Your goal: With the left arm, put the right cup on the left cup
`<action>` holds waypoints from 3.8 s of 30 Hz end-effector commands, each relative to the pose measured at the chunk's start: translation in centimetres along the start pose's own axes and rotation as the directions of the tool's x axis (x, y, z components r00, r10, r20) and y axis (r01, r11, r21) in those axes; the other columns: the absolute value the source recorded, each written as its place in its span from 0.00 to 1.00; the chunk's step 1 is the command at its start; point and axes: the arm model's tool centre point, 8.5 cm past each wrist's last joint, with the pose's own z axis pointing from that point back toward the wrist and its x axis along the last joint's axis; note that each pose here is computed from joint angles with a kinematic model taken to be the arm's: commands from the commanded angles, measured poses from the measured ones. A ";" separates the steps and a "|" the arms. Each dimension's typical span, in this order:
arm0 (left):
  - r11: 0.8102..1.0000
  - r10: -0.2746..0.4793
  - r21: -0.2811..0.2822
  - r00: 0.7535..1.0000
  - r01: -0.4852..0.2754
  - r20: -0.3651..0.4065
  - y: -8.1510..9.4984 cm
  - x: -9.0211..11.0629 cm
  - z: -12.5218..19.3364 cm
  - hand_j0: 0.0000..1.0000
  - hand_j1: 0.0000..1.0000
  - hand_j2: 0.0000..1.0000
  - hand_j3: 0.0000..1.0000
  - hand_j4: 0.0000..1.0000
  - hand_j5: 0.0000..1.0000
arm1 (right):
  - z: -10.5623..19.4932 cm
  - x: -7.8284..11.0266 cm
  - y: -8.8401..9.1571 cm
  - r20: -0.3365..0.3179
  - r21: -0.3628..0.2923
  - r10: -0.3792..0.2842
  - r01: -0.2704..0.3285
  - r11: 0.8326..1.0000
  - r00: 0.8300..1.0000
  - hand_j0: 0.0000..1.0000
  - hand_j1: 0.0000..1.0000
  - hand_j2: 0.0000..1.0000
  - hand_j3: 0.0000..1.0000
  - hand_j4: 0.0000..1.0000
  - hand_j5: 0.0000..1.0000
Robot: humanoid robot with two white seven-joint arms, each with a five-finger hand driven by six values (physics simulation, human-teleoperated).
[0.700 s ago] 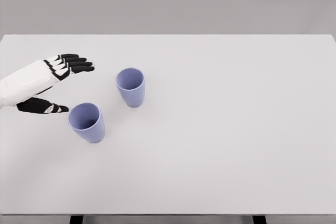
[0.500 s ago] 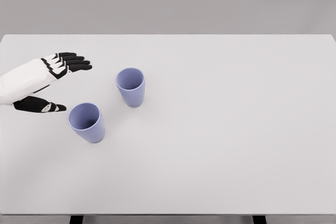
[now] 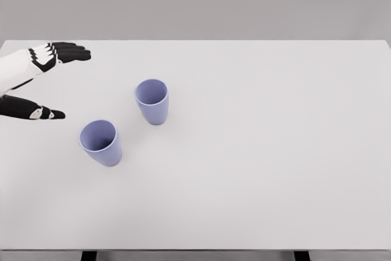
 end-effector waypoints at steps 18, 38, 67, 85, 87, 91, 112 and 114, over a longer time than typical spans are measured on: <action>0.897 0.404 -0.134 0.904 -0.421 -0.137 -3.3 -1.7 -9.7 1.00 1.00 1.00 1.00 1.00 1.00 | 0.0 0.0 0.0 0.000 0.000 0.000 0.000 1.000 1.000 1.00 1.00 1.00 1.00 1.00 1.00; 0.802 0.560 -0.088 0.794 -0.591 -0.237 -4.8 -4.3 -14.3 1.00 1.00 1.00 1.00 1.00 1.00 | 0.0 0.0 0.0 0.000 0.000 0.000 0.000 1.000 1.000 1.00 1.00 1.00 1.00 1.00 1.00; 0.777 0.560 -0.082 0.744 -0.624 -0.364 -9.5 -8.1 -15.3 1.00 1.00 1.00 1.00 1.00 1.00 | 0.0 0.0 0.0 0.000 0.000 0.000 0.000 1.000 1.000 1.00 1.00 1.00 1.00 1.00 1.00; 0.751 0.589 -0.051 0.703 -0.659 -0.399 -10.8 -9.6 -15.4 1.00 1.00 1.00 1.00 1.00 1.00 | 0.0 0.0 0.0 0.000 0.000 0.000 0.000 1.000 1.000 1.00 1.00 1.00 1.00 1.00 1.00; 0.748 0.592 -0.047 0.697 -0.662 -0.405 -11.0 -9.8 -15.2 1.00 1.00 1.00 1.00 1.00 1.00 | 0.0 0.0 0.0 0.000 0.000 0.000 0.000 1.000 1.000 1.00 1.00 1.00 1.00 1.00 1.00; 0.742 0.599 -0.042 0.689 -0.669 -0.408 -11.3 -10.0 -15.4 1.00 1.00 1.00 1.00 1.00 1.00 | 0.0 0.0 0.0 0.000 0.000 0.000 0.000 1.000 1.000 1.00 1.00 1.00 1.00 1.00 1.00; 0.724 0.606 -0.050 0.669 -0.688 -0.431 -12.8 -10.3 -15.2 1.00 1.00 1.00 1.00 1.00 1.00 | 0.0 0.0 0.0 0.000 0.000 0.000 0.000 1.000 1.000 1.00 1.00 1.00 1.00 1.00 1.00; 0.719 0.612 -0.052 0.667 -0.693 -0.425 -13.1 -10.1 -15.6 1.00 1.00 1.00 1.00 1.00 1.00 | 0.0 0.0 0.0 0.000 0.000 0.000 0.000 1.000 1.000 1.00 1.00 1.00 1.00 1.00 1.00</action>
